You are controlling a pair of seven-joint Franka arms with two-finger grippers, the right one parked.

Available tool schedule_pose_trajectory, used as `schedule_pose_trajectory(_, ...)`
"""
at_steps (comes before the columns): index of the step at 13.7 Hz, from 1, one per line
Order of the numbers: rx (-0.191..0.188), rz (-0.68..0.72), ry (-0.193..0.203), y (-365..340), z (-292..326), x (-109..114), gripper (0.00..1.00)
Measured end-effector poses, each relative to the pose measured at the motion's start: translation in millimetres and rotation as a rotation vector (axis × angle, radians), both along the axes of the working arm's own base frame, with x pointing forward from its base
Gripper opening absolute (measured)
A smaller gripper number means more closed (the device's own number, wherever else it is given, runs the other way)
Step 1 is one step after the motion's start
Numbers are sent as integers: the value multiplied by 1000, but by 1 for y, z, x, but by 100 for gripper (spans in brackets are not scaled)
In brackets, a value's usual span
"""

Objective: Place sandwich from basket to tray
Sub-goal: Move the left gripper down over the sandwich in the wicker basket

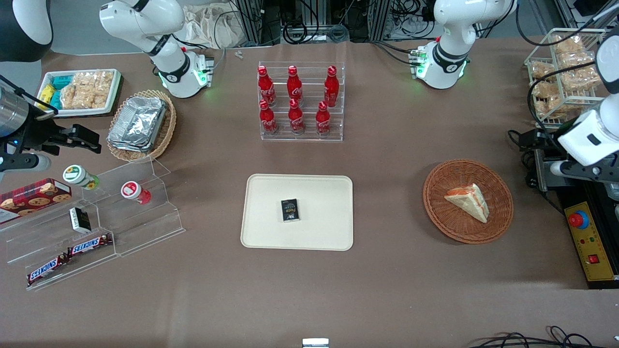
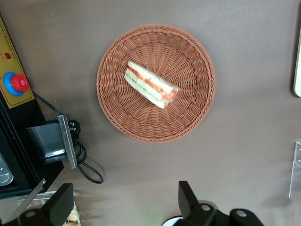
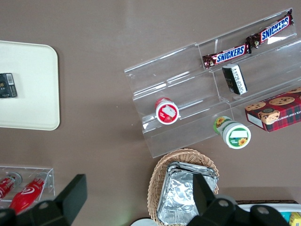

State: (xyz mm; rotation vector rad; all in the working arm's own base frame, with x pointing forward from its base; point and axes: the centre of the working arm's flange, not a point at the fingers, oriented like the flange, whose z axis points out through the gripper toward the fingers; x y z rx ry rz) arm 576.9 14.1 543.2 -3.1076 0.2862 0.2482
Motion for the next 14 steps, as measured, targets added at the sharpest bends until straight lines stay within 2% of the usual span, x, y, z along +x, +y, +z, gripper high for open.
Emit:
schedule_pose_trajectory(5,5,78,37,3,-23,15,100)
schedule_pose_trajectory(7,31,149,56,5,-42,20,100)
schedule_pose_trajectory(10,66,353,11,4,-93,22,100)
schedule_pose_trajectory(12,79,489,-34,3,-139,16,100)
schedule_pose_trajectory(14,100,692,-57,8,-174,6,100)
